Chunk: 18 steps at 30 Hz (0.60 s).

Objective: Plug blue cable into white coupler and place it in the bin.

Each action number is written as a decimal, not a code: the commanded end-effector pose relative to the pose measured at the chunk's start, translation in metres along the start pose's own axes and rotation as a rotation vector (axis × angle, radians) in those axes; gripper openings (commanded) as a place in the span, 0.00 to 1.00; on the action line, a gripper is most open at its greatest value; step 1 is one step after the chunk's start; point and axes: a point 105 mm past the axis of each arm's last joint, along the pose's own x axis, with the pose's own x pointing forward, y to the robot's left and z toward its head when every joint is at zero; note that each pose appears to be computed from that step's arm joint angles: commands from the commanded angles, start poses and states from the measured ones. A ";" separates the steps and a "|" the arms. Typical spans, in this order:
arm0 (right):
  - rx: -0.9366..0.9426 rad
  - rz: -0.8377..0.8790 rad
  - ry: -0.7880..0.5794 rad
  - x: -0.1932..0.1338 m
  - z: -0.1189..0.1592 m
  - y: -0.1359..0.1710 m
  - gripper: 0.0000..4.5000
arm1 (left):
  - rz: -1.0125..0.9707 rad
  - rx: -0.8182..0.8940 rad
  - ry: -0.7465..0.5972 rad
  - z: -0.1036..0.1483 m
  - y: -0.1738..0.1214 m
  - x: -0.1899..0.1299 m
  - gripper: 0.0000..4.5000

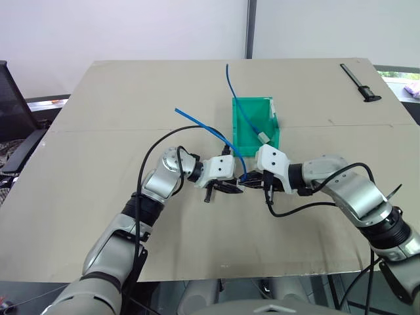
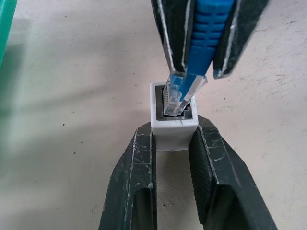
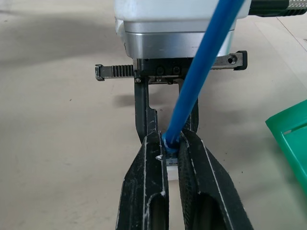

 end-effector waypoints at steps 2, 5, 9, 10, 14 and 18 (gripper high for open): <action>0.068 0.023 0.115 0.009 -0.028 -0.001 0.00 | 0.010 0.045 -0.031 0.013 0.003 0.000 0.08; 0.089 0.042 0.125 0.016 -0.031 -0.003 0.00 | 0.012 0.049 -0.039 0.015 0.002 0.002 0.08; 0.090 0.087 0.153 0.021 -0.035 0.002 0.00 | 0.016 0.049 -0.045 0.016 0.002 0.003 0.08; 0.091 0.104 0.169 0.022 -0.039 0.005 0.00 | 0.019 0.047 -0.047 0.016 0.002 0.003 0.08; 0.065 0.122 0.223 0.026 -0.058 0.012 0.00 | 0.036 0.031 -0.053 0.015 0.003 0.003 0.08; 0.028 -0.164 -0.083 0.012 -0.008 -0.032 0.15 | 0.064 -0.015 -0.070 0.013 0.003 0.000 0.08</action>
